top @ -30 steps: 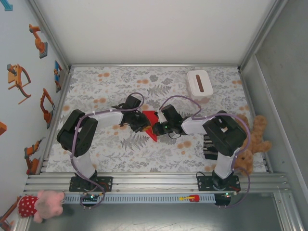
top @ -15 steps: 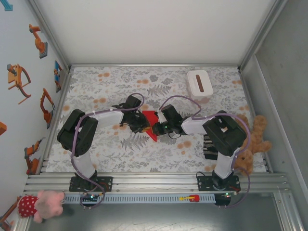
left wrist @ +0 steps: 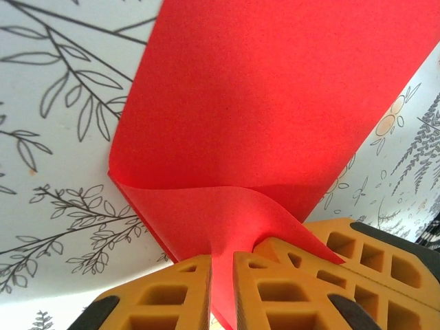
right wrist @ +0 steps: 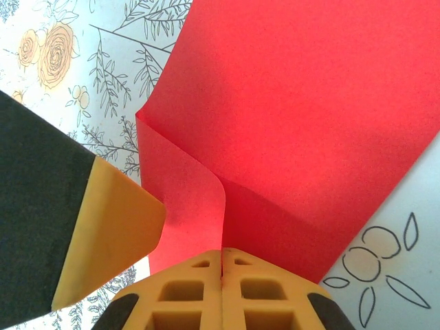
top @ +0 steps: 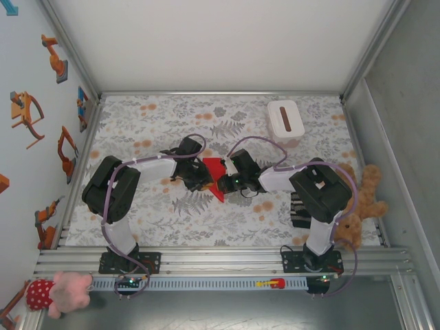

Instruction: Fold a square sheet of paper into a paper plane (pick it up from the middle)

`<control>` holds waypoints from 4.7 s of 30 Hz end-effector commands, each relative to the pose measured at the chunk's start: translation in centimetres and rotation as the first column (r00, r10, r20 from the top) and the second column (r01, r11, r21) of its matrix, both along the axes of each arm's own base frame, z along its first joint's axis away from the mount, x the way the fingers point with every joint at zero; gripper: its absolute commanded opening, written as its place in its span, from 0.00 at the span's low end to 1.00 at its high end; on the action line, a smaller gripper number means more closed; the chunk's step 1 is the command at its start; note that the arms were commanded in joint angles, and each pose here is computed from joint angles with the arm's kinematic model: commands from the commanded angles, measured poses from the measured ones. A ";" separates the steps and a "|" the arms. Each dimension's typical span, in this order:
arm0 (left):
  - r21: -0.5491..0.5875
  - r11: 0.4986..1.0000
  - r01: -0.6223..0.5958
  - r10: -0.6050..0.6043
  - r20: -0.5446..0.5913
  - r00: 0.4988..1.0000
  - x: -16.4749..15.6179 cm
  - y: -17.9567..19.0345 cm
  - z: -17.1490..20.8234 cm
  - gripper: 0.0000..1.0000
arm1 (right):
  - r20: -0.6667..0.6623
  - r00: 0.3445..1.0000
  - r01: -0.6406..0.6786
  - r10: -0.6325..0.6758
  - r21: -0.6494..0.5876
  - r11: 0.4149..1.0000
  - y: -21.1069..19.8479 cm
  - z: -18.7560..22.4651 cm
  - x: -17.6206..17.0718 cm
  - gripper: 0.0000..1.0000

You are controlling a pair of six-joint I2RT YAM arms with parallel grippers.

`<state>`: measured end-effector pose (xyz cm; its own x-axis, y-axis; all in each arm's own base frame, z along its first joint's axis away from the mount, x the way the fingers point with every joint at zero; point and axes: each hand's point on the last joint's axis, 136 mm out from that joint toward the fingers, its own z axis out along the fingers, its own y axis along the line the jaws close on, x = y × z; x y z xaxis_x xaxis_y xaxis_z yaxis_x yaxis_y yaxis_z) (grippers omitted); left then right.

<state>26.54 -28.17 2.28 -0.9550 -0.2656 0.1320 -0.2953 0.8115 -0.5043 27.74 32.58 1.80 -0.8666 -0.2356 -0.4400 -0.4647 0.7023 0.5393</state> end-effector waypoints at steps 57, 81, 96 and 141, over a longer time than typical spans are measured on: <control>0.178 0.984 0.007 0.006 -0.073 0.997 -1.9 3.3 -4.7 0.08 | -0.011 0.984 0.175 -0.176 -0.080 0.981 -3.1 4.1 1.2 0.31; 0.143 0.990 0.020 -0.011 -0.064 0.998 -1.8 2.7 -4.1 0.07 | -0.219 0.976 0.011 0.010 0.094 0.996 2.4 2.5 -2.9 0.01; 0.105 0.994 0.026 -0.021 -0.054 0.998 -1.5 1.9 -3.3 0.06 | -0.261 0.965 0.002 0.015 0.065 0.998 2.2 1.0 -3.4 0.01; 0.096 0.995 0.040 -0.035 -0.057 0.998 -1.5 1.6 -3.1 0.06 | -0.237 0.971 0.001 0.008 0.038 0.999 1.1 1.3 -3.9 0.00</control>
<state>26.91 -28.21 1.14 -0.9629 -0.2453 0.1121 -0.2681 0.8245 -0.4984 22.88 32.90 2.95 -0.9511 -0.2290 -0.2072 -0.3087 0.6834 0.6616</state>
